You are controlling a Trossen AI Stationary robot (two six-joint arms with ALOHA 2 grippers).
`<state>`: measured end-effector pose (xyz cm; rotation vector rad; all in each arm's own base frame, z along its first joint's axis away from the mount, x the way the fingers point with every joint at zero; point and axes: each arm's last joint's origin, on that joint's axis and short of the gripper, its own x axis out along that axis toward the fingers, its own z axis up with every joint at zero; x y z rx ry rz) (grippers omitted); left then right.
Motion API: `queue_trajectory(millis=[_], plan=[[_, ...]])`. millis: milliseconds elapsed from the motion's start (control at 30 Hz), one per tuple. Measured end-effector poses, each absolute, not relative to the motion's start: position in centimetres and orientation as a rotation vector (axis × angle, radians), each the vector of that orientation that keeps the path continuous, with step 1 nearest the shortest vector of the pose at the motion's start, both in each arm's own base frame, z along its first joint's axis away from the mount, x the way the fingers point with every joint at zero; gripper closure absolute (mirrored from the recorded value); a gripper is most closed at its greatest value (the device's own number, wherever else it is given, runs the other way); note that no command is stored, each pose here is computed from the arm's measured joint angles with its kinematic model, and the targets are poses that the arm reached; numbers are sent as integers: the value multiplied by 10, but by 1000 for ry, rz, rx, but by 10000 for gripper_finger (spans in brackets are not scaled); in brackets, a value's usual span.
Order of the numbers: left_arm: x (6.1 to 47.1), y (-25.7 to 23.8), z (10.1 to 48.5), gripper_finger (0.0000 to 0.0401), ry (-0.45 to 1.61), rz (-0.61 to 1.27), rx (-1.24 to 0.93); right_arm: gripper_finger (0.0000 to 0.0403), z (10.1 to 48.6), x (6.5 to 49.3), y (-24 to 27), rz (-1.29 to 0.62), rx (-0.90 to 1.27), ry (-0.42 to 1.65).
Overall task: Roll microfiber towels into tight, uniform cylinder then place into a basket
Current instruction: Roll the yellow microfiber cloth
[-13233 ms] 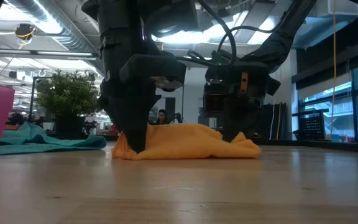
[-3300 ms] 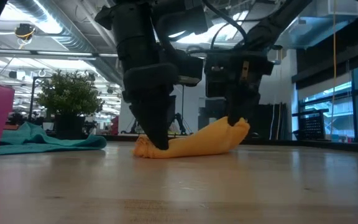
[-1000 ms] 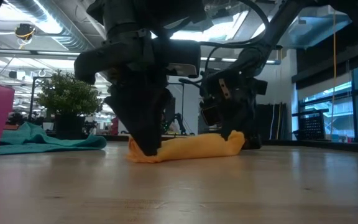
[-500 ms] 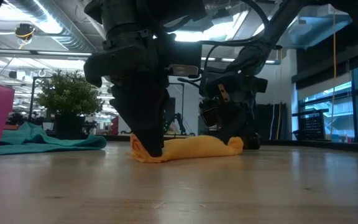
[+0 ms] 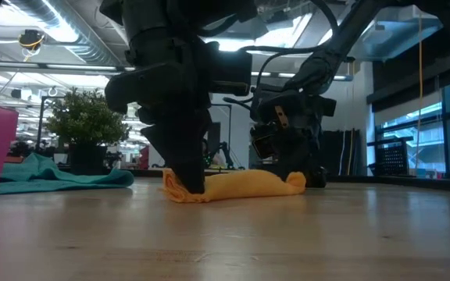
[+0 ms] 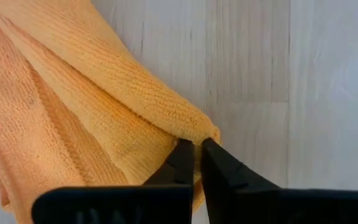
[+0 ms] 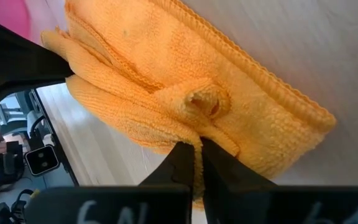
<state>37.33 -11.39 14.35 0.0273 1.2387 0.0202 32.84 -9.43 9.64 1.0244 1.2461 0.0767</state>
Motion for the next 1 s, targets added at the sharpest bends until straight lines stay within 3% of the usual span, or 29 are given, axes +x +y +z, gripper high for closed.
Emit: queue_trajectory(millis=[333,1000], plan=[[371,-112,166,401,1195,17,-27,388,96,328,-94,87,1010,1245],[369,-57,176,401,1326,195,-511,388,96,330,-87,84,980,1262]])
